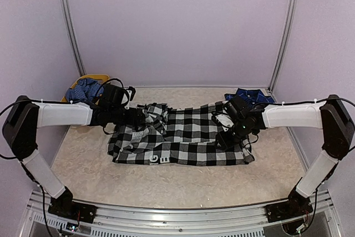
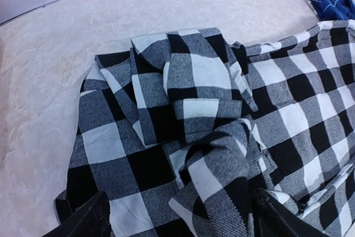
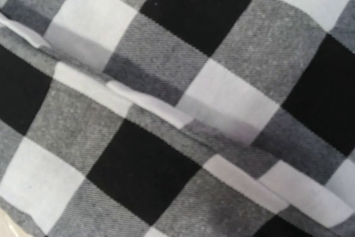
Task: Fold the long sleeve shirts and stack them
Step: Fold the flattened shirt at the center of the board.
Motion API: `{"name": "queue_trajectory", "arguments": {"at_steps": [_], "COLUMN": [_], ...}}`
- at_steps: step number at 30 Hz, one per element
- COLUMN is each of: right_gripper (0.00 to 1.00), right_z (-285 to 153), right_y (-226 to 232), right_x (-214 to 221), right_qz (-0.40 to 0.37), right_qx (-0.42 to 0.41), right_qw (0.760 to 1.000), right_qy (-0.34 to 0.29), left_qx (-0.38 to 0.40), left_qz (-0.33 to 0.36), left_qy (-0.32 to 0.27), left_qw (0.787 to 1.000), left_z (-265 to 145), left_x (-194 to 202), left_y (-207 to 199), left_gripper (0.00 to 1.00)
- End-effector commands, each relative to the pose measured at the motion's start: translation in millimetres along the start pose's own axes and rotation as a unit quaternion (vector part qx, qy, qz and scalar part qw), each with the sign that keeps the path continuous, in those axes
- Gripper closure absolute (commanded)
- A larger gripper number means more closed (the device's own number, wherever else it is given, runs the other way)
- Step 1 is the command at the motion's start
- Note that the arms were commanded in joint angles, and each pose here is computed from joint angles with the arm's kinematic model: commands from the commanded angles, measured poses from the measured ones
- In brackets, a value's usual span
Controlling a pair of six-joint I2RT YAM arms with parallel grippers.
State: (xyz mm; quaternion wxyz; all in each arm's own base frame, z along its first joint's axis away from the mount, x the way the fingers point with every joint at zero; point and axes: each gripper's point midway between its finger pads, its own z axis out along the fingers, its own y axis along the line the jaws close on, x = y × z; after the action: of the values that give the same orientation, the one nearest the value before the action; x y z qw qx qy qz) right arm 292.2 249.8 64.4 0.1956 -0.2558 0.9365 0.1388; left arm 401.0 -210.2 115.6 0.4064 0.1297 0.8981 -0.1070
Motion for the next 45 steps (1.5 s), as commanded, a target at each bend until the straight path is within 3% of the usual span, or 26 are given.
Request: {"name": "queue_trajectory", "arguments": {"at_steps": [1,4,10,18,22,28,30,31,38,45], "right_gripper": [0.54,0.54,0.54,0.54,0.54,0.54,0.54,0.54,0.54,0.53], "right_z": [7,8,11,16,18,18,18,18,19,8], "right_y": [5,3,3,2,2,1,1,1,1,11], "right_x": [6,9,16,22,24,27,27,27,25,6], "right_qz": [-0.002,-0.002,0.001,0.003,0.005,0.007,0.008,0.008,0.009,0.013], "right_qx": [-0.007,-0.005,-0.006,-0.007,-0.007,-0.007,-0.007,-0.007,-0.005,-0.028], "right_qw": [1.0,1.0,1.0,1.0,1.0,1.0,1.0,1.0,1.0,0.999], "right_qy": [0.006,0.007,0.01,0.014,0.017,0.019,0.019,0.02,0.018,-0.02], "left_qx": [0.12,0.163,0.145,0.146,0.162,0.191,0.205,0.209,0.266,0.319], "left_qz": [-0.037,-0.063,-0.109,-0.121,-0.125,-0.094,-0.079,-0.072,0.004,0.094], "left_qy": [0.005,0.026,0.076,0.122,0.139,0.074,0.041,0.021,-0.108,-0.158], "left_qw": [0.992,0.984,0.98,0.974,0.969,0.974,0.975,0.975,0.958,0.93], "left_z": [5,14,41,59,69,57,46,37,-33,-76], "left_x": [-24,-27,-18,0,10,-20,-37,-45,-89,-58], "left_y": [-26,-32,-19,-20,-25,-32,-37,-37,-63,-112], "left_gripper": [0.11,0.02,0.06,0.23,0.41,0.78,0.97,1.0,1.0,0.97]}}
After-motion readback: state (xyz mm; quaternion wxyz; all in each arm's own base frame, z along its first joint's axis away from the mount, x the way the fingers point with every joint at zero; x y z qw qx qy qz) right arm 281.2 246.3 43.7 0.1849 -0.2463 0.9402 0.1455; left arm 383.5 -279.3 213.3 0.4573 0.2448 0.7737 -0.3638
